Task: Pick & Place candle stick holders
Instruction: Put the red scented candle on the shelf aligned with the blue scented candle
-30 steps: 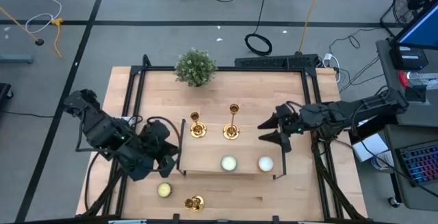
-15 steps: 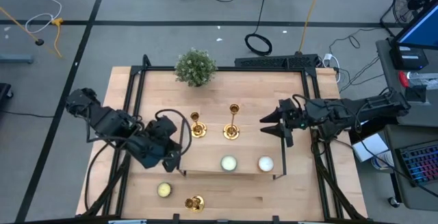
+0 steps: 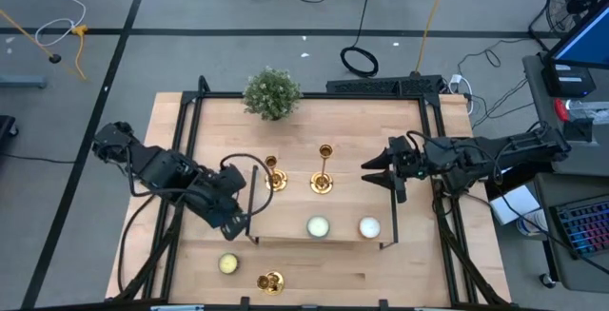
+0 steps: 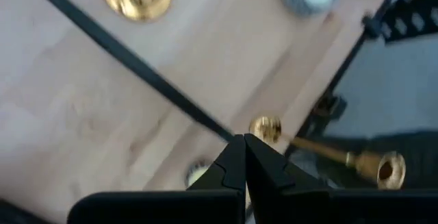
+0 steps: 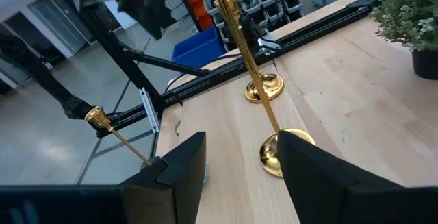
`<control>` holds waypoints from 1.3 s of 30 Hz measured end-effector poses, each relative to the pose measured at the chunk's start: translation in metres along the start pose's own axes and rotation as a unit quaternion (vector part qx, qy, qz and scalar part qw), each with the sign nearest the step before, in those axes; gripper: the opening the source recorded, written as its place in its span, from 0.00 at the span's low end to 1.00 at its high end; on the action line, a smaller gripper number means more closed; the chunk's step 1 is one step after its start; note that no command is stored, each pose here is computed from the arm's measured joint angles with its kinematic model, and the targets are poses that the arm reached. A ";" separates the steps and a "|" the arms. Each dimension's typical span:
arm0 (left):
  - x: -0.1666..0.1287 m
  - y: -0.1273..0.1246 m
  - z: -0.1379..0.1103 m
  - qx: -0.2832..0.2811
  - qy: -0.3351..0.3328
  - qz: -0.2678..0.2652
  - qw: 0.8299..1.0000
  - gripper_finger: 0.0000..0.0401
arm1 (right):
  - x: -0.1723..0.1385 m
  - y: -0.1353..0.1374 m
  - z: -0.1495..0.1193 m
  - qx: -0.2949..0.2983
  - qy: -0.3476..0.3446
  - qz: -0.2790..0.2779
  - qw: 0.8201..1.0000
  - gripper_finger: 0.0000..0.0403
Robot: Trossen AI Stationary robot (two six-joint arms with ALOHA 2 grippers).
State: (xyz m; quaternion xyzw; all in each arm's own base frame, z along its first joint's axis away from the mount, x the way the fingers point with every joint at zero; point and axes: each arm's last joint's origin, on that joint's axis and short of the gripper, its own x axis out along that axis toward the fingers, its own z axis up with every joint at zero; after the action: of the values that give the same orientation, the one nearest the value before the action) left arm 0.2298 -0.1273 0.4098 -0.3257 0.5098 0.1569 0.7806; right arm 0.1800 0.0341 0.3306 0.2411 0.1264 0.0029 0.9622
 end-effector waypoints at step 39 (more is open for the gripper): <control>0.091 -0.013 -0.159 -0.273 0.078 -0.038 0.958 0.00 | -0.002 0.006 0.017 0.059 -0.109 -0.002 0.992 0.42</control>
State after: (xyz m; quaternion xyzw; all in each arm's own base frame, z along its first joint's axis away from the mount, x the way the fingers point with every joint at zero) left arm 0.1659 -0.2511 0.2896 -0.5569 0.4939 0.2345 0.6253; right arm 0.1826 0.0313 0.3482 0.2966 0.0211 -0.0326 0.9542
